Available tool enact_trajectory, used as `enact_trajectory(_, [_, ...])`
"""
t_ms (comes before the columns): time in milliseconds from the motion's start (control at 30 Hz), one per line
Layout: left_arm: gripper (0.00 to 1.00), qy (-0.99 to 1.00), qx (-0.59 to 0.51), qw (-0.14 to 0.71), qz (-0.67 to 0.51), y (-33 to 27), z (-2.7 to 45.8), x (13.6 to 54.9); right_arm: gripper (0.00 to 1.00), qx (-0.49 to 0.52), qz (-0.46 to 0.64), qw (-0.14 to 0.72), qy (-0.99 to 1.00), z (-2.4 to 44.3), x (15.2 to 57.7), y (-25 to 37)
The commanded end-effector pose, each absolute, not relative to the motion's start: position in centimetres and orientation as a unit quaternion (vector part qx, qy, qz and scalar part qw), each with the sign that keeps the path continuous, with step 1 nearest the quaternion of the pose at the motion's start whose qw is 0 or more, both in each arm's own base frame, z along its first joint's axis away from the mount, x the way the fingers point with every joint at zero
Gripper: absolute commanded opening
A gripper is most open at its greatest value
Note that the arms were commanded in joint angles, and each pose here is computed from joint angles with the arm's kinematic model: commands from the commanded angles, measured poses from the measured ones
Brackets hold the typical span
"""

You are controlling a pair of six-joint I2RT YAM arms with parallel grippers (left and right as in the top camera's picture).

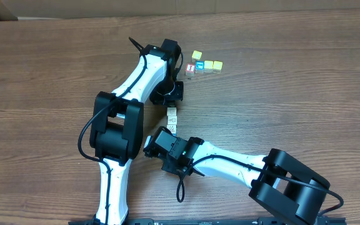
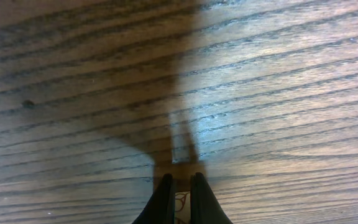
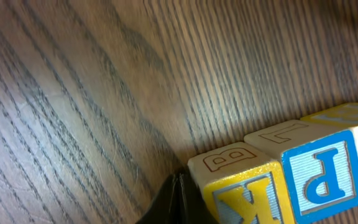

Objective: Flip 5 blocks

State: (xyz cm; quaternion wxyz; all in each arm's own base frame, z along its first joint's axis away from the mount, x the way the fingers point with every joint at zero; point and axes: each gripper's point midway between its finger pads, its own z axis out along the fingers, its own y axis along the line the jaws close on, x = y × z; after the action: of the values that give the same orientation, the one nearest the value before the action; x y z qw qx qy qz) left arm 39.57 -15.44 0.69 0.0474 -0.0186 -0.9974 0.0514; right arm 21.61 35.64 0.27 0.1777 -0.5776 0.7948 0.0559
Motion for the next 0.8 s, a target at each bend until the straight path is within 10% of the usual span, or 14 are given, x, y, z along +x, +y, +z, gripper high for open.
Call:
enact_trajectory(0, [0.04,-0.997,-0.032,0.056,0.046,-15.43,0.16,39.18,0.04,-0.575,0.042,0.186,0.796,-0.05,22.44,35.2])
enact_trajectory(567, [0.05,-0.997,-0.03,0.053,0.047,-15.47,0.16,39.3,0.06,-0.584,0.044,0.174,0.792,-0.23,21.95,34.97])
enact_trajectory(767, [0.27,-0.997,-0.03,0.048,0.049,-15.56,0.14,39.56,0.16,-0.584,0.042,0.171,0.792,-0.29,21.86,34.82])
